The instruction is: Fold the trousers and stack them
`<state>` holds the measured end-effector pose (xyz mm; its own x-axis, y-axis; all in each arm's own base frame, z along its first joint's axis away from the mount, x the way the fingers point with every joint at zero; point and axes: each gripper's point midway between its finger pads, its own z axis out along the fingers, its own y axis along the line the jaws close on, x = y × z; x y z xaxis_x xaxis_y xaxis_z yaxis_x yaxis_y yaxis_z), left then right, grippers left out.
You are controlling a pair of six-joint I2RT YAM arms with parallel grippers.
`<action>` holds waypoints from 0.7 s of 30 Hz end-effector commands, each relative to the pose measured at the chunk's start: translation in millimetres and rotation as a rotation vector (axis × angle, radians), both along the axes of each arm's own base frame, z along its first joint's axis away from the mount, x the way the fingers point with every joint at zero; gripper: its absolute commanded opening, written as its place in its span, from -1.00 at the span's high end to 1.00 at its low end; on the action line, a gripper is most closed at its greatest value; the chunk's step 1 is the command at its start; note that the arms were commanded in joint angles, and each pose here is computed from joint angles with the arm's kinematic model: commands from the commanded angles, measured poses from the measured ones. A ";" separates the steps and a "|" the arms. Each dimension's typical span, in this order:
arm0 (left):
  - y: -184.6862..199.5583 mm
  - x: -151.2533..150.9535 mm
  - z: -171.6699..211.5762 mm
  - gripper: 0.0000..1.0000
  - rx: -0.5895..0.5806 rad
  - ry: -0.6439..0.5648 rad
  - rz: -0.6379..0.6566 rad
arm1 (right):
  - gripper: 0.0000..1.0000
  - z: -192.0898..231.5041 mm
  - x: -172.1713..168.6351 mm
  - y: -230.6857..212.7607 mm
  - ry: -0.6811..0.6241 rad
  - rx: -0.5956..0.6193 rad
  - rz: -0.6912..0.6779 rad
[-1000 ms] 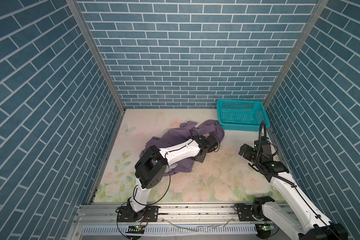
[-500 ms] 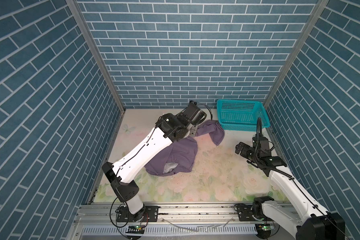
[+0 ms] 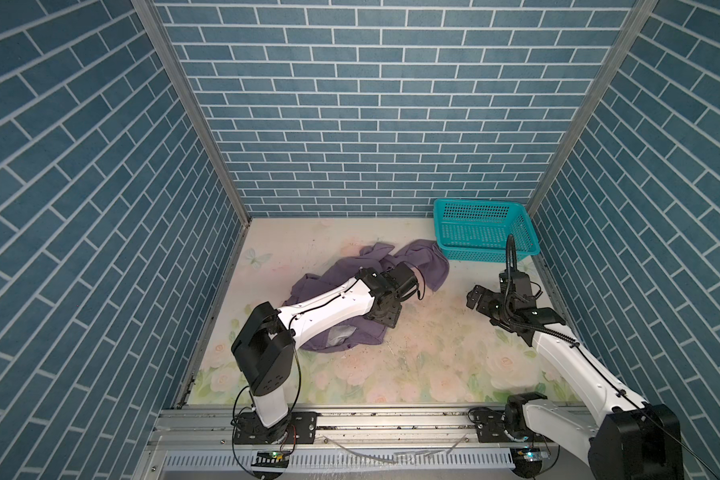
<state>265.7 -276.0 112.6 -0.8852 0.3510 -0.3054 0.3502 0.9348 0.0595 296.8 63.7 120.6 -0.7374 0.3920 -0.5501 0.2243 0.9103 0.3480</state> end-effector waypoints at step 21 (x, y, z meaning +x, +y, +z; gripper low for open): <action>2.8 25.8 42.3 1.00 0.062 -0.097 -0.001 | -0.89 23.7 15.3 7.7 -0.046 0.005 0.050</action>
<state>279.5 -288.8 87.3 -0.8951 0.3647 -0.2566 0.3503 0.9311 0.1016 303.9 67.2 129.8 -0.7331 0.3890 -0.5579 0.2091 0.9095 0.3593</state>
